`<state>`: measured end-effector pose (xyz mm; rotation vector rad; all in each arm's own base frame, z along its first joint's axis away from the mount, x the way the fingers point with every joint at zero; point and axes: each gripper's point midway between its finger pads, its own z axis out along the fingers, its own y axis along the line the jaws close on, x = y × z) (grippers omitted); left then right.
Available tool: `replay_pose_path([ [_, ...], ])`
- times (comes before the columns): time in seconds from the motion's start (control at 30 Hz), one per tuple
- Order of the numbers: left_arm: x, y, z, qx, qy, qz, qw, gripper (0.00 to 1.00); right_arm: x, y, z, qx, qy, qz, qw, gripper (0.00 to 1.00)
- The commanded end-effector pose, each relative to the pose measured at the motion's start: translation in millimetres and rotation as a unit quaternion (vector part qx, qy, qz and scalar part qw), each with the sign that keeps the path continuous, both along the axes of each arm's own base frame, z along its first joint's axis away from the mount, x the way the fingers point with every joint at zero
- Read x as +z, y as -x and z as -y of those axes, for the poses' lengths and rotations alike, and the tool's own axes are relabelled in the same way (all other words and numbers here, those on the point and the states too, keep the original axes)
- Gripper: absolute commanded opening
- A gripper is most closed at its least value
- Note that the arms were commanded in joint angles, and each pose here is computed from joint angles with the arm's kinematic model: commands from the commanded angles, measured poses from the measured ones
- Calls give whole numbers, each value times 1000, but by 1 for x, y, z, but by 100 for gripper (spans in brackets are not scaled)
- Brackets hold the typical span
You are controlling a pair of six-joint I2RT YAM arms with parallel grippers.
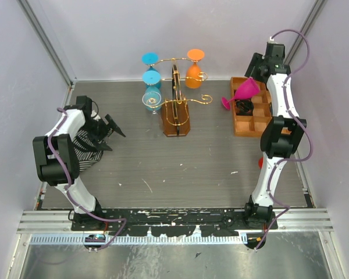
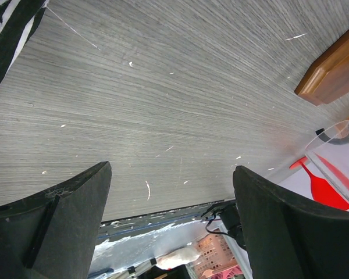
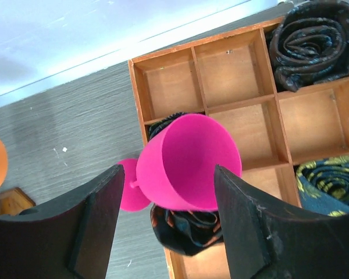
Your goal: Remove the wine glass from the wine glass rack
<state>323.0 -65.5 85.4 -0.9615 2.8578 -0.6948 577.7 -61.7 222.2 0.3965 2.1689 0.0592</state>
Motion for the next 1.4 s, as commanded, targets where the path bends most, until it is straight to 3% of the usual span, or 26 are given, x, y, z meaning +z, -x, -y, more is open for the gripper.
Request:
replay_pose_path([
  [0.0, 4, -2, -3, -4, -3, 3, 1000, 93, 0, -25, 1, 31, 6, 27, 999, 68],
  [0.2, 4, -4, -3, -3, -4, 4, 1000, 92, -9, -35, -8, 58, -13, 25, 998, 56],
  [0.27, 4, -5, -3, -3, -3, 3, 1000, 92, -9, -36, -15, 73, -22, 27, 997, 43],
  [0.4, 3, -6, -3, -1, -2, 3, 1000, 92, -6, -36, -25, 97, -33, 32, 994, 2],
  [0.8, 1, -3, -1, -2, 2, 3, 1000, 93, 29, -33, -75, 99, 115, 59, 987, 1],
  [1.13, 2, -3, 0, -2, 6, 7, 1000, 93, 29, -42, -110, 89, 164, 78, 979, 1],
  [1.37, 3, -2, -1, -2, 6, 8, 1000, 93, 13, -52, -114, 80, 151, 75, 982, 1],
])
